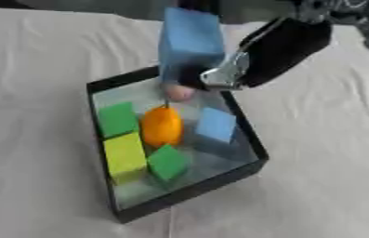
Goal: Pick up objects on the table and place them in the box.
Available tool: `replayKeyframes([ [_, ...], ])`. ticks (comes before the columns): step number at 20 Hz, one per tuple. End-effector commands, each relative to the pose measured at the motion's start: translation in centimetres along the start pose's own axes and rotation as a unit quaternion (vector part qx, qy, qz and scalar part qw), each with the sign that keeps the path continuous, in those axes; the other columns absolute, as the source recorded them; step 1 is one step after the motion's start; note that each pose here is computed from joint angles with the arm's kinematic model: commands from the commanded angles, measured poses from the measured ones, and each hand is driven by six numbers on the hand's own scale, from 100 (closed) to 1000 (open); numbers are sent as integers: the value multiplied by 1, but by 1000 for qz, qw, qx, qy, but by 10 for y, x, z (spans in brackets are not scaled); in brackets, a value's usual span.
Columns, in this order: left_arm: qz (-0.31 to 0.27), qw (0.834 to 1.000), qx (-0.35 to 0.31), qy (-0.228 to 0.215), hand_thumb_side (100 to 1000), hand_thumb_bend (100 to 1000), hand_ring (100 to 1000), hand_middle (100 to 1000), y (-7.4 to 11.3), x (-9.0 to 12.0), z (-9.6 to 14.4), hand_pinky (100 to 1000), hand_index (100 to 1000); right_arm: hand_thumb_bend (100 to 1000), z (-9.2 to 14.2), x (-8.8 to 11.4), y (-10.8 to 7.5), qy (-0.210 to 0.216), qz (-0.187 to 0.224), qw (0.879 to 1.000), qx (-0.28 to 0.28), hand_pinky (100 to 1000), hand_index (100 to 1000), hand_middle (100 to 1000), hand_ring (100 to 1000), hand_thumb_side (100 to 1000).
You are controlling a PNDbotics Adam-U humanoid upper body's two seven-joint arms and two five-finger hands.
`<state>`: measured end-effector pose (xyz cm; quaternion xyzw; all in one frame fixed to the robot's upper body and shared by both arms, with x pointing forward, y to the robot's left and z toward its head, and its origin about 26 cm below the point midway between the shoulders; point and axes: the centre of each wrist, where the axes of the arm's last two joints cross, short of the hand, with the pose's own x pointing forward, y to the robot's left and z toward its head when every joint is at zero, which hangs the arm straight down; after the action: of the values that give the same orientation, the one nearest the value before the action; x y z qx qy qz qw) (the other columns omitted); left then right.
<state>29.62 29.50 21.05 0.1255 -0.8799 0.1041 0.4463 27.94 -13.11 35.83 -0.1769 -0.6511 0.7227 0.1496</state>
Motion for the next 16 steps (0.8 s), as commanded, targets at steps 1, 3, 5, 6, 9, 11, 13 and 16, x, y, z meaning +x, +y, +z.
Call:
replayKeyframes([
  [1,-3,1000,-7,-13,698,391,741,709,1,8,-3,618,790,445,-7,10,3,-1,2,1000,18,744,693,537,572,431],
  [3,-2,1000,-8,-12,698,392,741,709,0,8,-3,618,790,445,-15,15,11,3,-5,999,32,743,692,538,573,438],
  [5,-1,1000,-9,-13,697,392,741,709,0,8,-3,618,790,445,-21,19,18,7,-6,999,40,741,692,537,571,443],
  [6,0,1000,-10,-13,697,392,741,709,-1,8,-3,618,790,445,-23,20,20,9,-5,999,42,741,692,537,571,443],
  [9,2,1000,-9,-13,697,393,741,710,-1,8,-3,618,790,444,-26,22,27,21,-12,999,44,739,691,536,568,426],
  [11,2,1000,-10,-12,698,394,741,710,-1,8,-3,617,790,445,-27,22,30,31,-14,999,39,738,691,536,569,436],
  [13,2,1000,-11,-11,698,394,741,710,-2,7,-2,617,790,445,-27,21,32,41,-14,998,36,738,691,536,570,447],
  [16,3,1000,-11,-12,698,394,740,710,-2,8,-2,617,790,444,-30,19,36,52,-11,998,37,738,692,538,572,451],
])
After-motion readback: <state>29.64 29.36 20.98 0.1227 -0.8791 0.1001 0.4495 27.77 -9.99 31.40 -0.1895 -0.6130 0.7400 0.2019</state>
